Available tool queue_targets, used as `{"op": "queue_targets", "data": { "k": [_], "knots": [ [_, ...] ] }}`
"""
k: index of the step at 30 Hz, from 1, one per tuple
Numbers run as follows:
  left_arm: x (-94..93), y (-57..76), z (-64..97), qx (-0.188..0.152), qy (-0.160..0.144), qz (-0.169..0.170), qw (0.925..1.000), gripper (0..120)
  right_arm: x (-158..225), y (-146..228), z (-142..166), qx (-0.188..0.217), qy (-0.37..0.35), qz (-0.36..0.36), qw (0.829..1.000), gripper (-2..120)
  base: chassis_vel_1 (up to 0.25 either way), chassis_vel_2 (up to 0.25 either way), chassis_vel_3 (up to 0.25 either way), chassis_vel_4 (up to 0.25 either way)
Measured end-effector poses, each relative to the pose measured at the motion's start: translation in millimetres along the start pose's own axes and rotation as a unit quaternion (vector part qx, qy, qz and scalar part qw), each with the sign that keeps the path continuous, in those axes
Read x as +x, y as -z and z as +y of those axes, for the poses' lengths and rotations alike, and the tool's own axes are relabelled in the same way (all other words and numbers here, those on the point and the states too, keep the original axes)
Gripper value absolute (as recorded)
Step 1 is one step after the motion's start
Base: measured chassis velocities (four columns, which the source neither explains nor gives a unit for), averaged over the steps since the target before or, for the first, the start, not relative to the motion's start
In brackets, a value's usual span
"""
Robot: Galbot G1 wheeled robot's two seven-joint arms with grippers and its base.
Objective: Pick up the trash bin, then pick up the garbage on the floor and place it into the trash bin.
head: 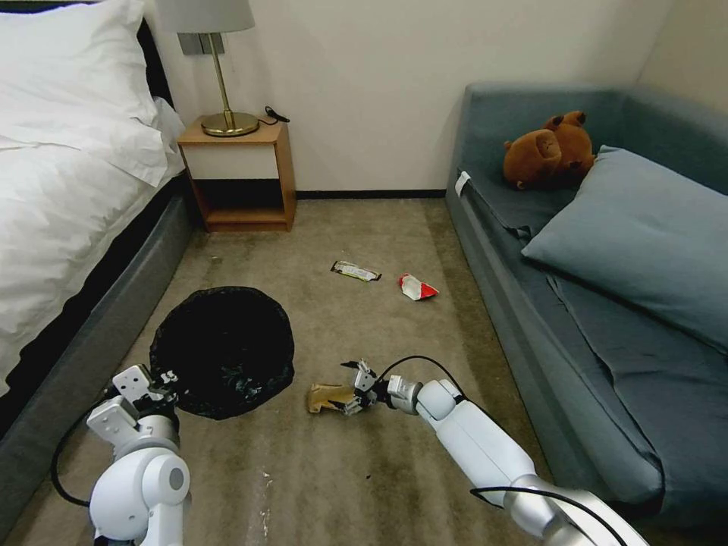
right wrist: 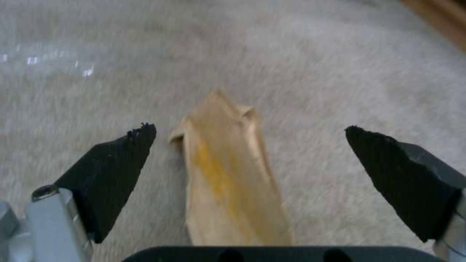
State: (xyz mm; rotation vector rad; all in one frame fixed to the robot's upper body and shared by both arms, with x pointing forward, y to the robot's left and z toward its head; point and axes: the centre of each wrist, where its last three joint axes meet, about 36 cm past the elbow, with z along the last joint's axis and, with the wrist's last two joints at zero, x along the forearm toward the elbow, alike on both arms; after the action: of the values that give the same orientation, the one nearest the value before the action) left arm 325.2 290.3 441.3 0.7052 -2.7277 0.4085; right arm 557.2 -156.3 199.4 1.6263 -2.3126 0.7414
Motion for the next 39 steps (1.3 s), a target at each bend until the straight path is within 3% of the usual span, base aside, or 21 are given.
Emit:
{"op": "queue_targets", "data": {
  "k": [13,39],
  "knots": [
    [4.2,2.0,-4.4,-0.005,-0.006,-0.011,0.9999,1,-20.3,-4.7,-7.8,0.015,0.007,0.022,1.000,100,0.000,0.000,0.000,0.000],
    [18.9,8.7,1.5,-0.006,-0.003,-0.033,0.9994,1,-50.2,9.3,10.4,-0.030,0.018,0.111,0.993,100,0.000,0.000,0.000,0.000]
  ]
}}
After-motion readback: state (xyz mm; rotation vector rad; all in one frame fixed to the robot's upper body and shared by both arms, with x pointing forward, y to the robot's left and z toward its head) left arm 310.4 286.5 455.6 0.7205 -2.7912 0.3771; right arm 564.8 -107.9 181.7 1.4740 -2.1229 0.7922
